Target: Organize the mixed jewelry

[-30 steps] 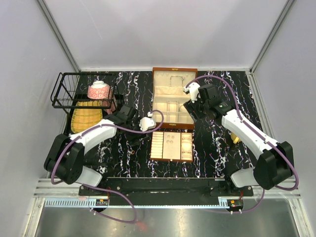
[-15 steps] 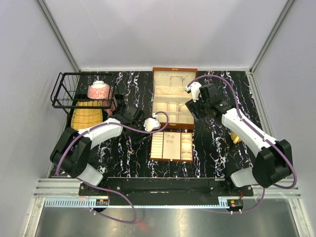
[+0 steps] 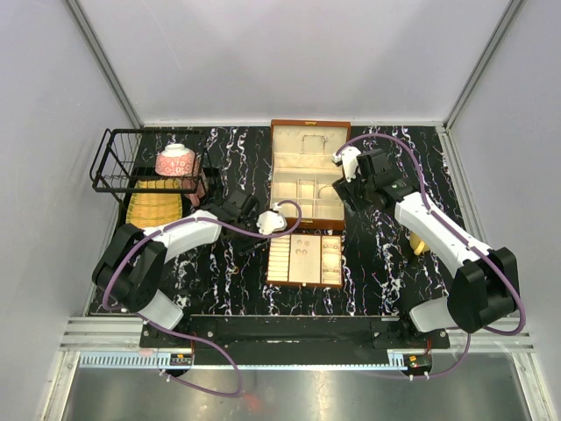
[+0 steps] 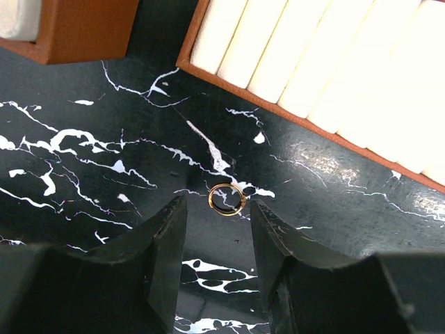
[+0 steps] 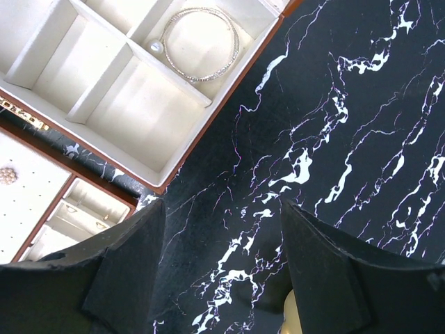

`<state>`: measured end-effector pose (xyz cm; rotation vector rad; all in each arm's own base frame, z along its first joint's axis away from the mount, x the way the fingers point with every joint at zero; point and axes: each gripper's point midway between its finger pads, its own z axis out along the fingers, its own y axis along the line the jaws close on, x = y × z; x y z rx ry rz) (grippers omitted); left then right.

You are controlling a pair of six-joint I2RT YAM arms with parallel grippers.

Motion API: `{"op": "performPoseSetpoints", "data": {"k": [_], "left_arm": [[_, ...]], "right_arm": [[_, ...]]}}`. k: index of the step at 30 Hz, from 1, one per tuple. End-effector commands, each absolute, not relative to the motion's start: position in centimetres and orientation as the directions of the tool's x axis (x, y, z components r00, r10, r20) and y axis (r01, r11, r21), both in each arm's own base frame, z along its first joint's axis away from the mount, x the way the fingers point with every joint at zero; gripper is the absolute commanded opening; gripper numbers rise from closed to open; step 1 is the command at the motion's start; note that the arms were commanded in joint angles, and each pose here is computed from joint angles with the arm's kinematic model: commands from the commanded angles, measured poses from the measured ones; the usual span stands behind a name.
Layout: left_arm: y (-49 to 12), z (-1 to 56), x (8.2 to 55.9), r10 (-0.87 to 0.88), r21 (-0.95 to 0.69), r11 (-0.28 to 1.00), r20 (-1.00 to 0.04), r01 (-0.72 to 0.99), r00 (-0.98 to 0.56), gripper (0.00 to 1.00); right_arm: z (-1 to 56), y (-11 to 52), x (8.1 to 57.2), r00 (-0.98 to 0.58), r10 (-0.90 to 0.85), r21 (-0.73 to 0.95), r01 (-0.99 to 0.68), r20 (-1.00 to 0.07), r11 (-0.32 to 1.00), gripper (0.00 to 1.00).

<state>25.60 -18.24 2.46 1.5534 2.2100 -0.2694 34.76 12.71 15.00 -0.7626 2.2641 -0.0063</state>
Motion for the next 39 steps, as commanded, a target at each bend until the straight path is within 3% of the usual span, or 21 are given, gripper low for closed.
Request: {"op": "performPoseSetpoints", "data": {"k": [1,39], "left_arm": [[-19.0,3.4,26.6,0.84,0.121,0.364,-0.471,0.923,-0.27,0.44],[-18.5,1.8,24.8,0.857,0.088,0.355,-0.428,0.931,-0.287,0.37]], "right_arm": [[15.2,12.2,35.1,-0.552,-0.514,-0.23,-0.503,-0.657,0.833,0.73],[14.2,11.5,34.9,-0.568,-0.51,-0.226,-0.496,-0.646,0.838,0.71]]}}
